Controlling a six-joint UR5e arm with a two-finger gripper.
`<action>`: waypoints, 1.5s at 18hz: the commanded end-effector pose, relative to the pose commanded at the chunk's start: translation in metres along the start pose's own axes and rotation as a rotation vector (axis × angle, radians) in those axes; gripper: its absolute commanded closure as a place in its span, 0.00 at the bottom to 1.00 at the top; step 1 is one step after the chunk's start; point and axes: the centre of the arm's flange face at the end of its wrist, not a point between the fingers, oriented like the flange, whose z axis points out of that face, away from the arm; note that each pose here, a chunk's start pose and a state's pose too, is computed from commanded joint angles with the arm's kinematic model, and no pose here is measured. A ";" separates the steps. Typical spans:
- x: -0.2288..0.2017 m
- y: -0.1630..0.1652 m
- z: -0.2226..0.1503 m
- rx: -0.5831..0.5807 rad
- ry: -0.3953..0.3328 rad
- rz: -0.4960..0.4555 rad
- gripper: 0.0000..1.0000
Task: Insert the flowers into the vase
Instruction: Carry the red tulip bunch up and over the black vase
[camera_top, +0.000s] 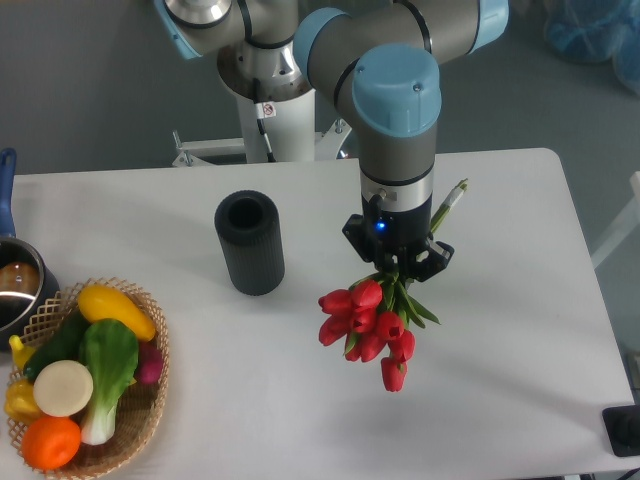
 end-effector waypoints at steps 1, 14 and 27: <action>0.000 0.000 0.000 0.000 0.000 0.000 1.00; -0.017 0.016 -0.060 0.378 0.052 -0.138 1.00; 0.022 -0.013 -0.090 0.953 0.368 -0.149 1.00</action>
